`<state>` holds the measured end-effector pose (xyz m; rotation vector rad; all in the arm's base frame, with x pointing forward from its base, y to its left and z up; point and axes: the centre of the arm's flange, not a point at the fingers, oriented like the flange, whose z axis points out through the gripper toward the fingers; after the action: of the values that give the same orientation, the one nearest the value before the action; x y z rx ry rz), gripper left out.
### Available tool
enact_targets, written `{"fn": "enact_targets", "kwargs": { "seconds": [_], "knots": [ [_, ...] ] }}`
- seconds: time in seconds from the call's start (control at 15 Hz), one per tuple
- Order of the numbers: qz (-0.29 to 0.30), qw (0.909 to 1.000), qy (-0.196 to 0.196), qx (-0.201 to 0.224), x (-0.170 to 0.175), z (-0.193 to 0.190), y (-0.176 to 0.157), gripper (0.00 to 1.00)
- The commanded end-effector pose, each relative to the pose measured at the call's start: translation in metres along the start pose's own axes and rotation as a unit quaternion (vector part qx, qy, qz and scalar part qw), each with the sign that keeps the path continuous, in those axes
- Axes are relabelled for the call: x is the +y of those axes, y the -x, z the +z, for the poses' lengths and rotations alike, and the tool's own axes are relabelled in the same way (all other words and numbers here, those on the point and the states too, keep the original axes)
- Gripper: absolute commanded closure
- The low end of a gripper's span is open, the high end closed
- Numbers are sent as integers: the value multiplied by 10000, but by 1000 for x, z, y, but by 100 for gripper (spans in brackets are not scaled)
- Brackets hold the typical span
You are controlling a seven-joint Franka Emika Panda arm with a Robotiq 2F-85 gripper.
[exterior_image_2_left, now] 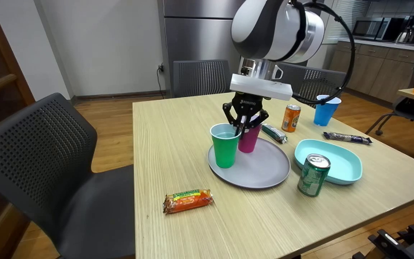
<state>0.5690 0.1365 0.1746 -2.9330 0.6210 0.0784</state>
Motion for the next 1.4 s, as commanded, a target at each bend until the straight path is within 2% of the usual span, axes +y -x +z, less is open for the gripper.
{"fn": "enact_targets", "kwargs": {
  "seconds": [0.0,0.4,0.53,0.73,1.0,1.33],
  "knots": [
    [-89,9999,-117,-6,10,-16,12,54],
    [-261,9994,-39,233,9,-52,26,9],
    [-338,9987,25,378,8,-65,30,0],
    [-610,9965,187,542,-1,-81,36,0],
    [-1170,9891,436,781,-26,-88,52,0],
    [-2099,9708,780,859,-63,-75,75,0]
  ]
}}
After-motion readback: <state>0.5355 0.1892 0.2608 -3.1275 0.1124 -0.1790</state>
